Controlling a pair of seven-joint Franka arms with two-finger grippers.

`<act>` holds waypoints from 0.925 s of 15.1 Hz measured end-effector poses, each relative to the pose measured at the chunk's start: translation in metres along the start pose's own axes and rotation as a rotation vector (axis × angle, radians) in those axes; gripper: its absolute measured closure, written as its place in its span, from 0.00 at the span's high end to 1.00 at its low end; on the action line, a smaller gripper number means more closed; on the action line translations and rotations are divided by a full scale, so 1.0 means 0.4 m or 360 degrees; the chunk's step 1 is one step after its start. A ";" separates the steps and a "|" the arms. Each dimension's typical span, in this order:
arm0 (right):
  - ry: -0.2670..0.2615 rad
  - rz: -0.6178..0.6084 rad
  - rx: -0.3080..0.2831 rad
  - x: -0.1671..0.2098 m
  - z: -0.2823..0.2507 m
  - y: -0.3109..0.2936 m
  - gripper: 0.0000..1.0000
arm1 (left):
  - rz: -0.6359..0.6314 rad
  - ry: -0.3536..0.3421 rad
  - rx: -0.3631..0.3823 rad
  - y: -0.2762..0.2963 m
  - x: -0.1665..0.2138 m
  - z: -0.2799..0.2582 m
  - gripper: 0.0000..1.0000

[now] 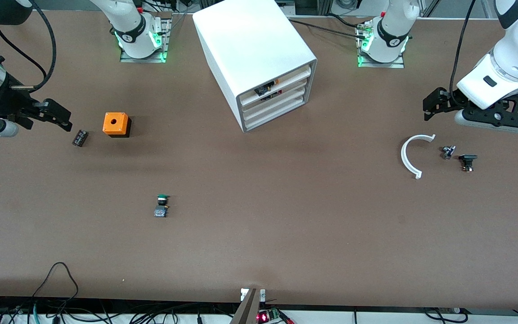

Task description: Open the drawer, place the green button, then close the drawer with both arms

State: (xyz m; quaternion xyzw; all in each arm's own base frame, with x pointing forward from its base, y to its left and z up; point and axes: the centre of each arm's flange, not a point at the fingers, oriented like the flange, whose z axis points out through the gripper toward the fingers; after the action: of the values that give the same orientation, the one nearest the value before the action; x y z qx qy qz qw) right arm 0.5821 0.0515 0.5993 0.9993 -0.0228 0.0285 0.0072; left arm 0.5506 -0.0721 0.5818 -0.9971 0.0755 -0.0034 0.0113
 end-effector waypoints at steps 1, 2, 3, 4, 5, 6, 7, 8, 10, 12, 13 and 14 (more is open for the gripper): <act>0.0001 0.0000 0.0000 0.000 0.000 0.000 1.00 | 0.0000 0.0000 0.0000 0.000 0.000 0.000 1.00; 0.0001 -0.0001 0.0000 0.000 -0.001 0.000 1.00 | 0.0000 0.0000 0.0000 0.000 0.000 0.000 1.00; 0.0001 -0.0002 0.0000 0.000 -0.001 -0.001 1.00 | 0.0000 0.0000 0.0000 0.000 0.000 0.000 1.00; 0.0002 -0.0002 0.0000 0.000 -0.002 -0.002 1.00 | 0.0000 0.0000 0.0000 0.000 0.000 0.000 1.00; 0.0003 -0.0002 0.0000 0.000 -0.002 -0.002 1.00 | 0.0000 0.0000 0.0000 0.000 0.000 0.000 1.00; 0.0003 -0.0002 0.0001 0.000 -0.002 -0.002 1.00 | 0.0000 -0.0001 0.0000 0.000 0.000 0.000 1.00; 0.0002 -0.0002 0.0000 0.000 -0.002 -0.002 1.00 | 0.0000 -0.0002 0.0000 0.000 0.000 0.000 1.00; -0.0002 -0.0001 0.0000 -0.001 -0.001 -0.001 1.00 | 0.0000 -0.0003 0.0000 0.000 0.000 0.000 1.00; -0.0018 -0.0001 -0.0002 -0.001 0.004 0.000 1.00 | -0.0001 -0.0017 0.0000 -0.001 -0.003 0.002 1.00; -0.0057 -0.0001 -0.0005 0.004 0.032 -0.001 1.00 | -0.0004 -0.0032 -0.0001 -0.003 -0.006 0.004 1.00; -0.0091 -0.0002 -0.0007 0.011 0.060 -0.001 1.00 | -0.0005 -0.0038 -0.0001 -0.004 -0.007 0.005 1.00; -0.0132 -0.0003 -0.0006 0.021 0.095 -0.003 1.00 | -0.0005 -0.0049 -0.0001 -0.005 -0.008 0.007 1.00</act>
State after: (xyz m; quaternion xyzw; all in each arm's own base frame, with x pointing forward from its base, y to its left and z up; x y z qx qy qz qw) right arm 0.5928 0.0516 0.5617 0.9996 -0.0224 -0.0128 0.0083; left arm 0.5476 -0.0697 0.5792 -0.9971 0.0737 0.0118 0.0122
